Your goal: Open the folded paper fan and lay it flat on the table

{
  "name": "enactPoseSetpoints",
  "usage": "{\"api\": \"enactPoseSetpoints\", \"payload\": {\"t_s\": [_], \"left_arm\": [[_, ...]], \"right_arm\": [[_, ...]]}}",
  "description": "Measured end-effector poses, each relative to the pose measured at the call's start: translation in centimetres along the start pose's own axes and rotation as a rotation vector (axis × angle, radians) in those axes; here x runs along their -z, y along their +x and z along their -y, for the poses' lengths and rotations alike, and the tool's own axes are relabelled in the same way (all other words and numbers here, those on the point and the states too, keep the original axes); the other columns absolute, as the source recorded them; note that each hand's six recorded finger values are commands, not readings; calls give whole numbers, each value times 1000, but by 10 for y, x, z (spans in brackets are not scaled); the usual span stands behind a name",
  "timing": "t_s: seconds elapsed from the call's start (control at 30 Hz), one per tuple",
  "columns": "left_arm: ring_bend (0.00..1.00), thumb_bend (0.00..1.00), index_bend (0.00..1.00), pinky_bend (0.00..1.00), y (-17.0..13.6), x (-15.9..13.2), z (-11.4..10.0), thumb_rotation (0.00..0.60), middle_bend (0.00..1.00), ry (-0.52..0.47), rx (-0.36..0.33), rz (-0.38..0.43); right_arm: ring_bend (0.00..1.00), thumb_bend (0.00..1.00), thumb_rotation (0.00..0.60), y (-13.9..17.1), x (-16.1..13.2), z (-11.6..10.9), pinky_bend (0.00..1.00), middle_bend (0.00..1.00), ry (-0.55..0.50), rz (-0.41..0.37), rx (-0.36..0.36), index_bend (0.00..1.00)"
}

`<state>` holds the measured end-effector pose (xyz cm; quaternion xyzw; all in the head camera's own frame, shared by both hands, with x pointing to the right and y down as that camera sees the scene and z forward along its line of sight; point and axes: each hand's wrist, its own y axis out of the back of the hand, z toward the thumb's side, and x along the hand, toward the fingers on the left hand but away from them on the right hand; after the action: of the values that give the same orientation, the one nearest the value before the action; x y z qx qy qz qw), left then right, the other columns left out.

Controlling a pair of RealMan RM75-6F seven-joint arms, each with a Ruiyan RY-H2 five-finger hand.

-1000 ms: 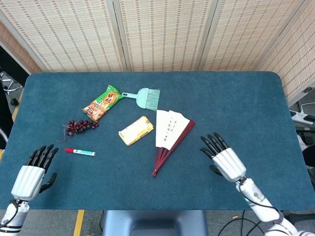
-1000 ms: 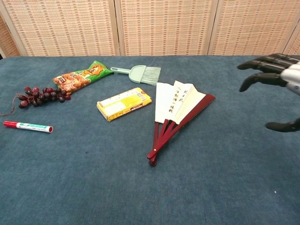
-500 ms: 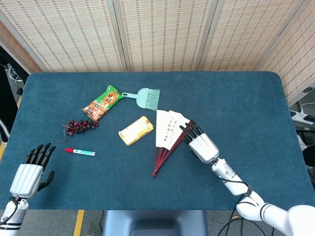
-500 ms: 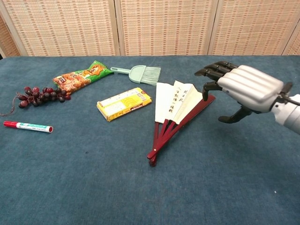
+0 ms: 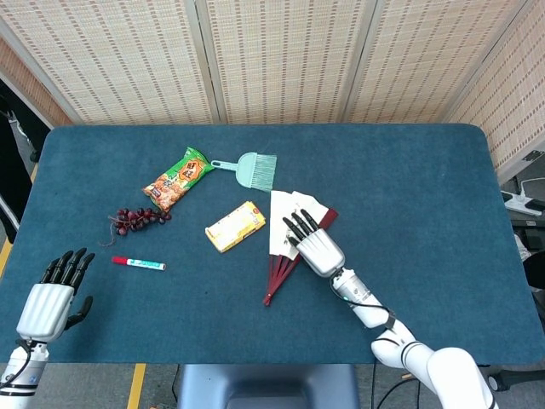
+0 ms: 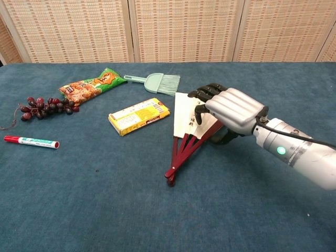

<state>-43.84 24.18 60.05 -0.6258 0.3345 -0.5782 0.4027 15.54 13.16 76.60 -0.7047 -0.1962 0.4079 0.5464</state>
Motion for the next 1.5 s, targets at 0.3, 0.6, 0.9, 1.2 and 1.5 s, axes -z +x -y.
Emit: {"api": "enactPoseSetpoints", "payload": {"t_s": [0.3,0.6,0.9,1.2,1.5], "left_arm": [[0,409,0,132,1,2,-2,600,0,1,-3,-16],[0,409,0,132,2,4,-2,600,0,8,0,-24],[10,409,0,132,1,7,-3,600,12,23,-12,-39],[17,409,0,134,2,5,-5,600,21,21,-25,-33],[47,419,0,192,6,0,-4,600,51,-47,-45,26]], "right_arm": [[0,226,600,-8,-3,7,0,56,31,16,-17,449],[0,236,600,-10,-4,12,0,91,27,37,-21,506],[0,416,600,-19,-7,10,0,107,11,71,-7,549],[0,617,600,-19,-8,3,0,142,17,60,30,625],[0,650,600,-16,0,-25,0,148,-23,38,128,678]]}}
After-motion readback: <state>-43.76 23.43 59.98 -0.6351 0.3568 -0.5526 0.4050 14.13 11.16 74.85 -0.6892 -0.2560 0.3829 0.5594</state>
